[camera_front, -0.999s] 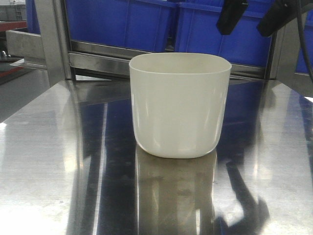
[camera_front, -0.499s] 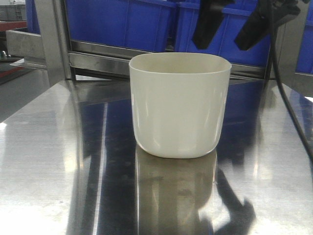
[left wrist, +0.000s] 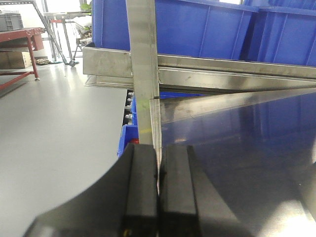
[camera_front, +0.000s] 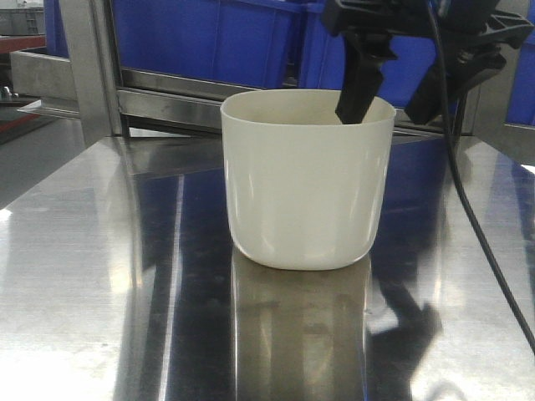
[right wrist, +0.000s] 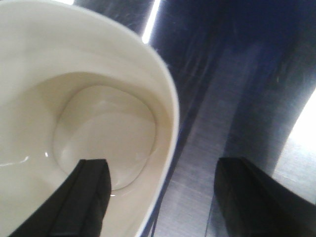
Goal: Move white bin to right shelf second layer
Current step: 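Lower the right gripper into the white bin and close on its rim, then lift the white bin off the table with the right gripper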
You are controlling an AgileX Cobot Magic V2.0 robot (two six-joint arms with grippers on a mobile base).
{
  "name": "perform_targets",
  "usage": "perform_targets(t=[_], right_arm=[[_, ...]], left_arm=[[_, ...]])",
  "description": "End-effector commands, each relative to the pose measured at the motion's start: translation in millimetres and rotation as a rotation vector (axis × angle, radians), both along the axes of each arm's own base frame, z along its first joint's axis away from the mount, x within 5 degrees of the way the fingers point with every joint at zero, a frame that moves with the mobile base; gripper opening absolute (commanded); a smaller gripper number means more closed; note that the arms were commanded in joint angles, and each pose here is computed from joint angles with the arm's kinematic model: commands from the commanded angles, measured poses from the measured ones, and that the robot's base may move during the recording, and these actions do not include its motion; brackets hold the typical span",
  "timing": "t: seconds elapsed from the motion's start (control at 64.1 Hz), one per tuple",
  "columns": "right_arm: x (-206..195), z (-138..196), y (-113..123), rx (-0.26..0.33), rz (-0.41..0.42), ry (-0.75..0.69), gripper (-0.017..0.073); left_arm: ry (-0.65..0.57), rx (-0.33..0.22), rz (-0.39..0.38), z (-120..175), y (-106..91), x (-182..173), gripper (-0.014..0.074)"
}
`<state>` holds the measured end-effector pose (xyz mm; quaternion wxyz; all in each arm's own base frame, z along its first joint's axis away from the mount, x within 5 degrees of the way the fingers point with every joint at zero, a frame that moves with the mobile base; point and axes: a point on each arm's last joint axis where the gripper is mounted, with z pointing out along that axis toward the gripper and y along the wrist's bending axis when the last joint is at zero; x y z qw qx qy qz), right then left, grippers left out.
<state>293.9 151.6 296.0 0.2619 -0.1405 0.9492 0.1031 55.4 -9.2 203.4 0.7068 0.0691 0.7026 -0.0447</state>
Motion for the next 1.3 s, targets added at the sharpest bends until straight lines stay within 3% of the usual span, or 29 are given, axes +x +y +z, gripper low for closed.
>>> perform_targets(t=[0.0, 0.64, 0.749, 0.921, 0.999, 1.28], right_arm=[[6, 21, -2, 0.043, -0.013, -0.101, 0.056], [30, -13, 10, 0.014, -0.014, -0.045, 0.055], [30, -13, 10, 0.015, -0.014, -0.045, 0.0443], [32, -8, 11, 0.024, -0.013, -0.07, 0.0036], [33, 3, 11, 0.032, -0.011, -0.103, 0.0072], [15, 86, -2, 0.1, 0.0, -0.415, 0.0057]], left_arm=[[-0.059, -0.019, 0.002, -4, 0.3, 0, 0.0085], [-0.059, -0.019, 0.002, -4, 0.3, 0, 0.0085], [-0.059, -0.019, 0.002, -4, 0.3, 0, 0.0085], [-0.059, -0.019, 0.002, -4, 0.3, 0, 0.0085], [-0.059, -0.019, 0.002, -4, 0.3, 0, 0.0085], [-0.059, -0.019, 0.002, -4, 0.3, 0, 0.0085]])
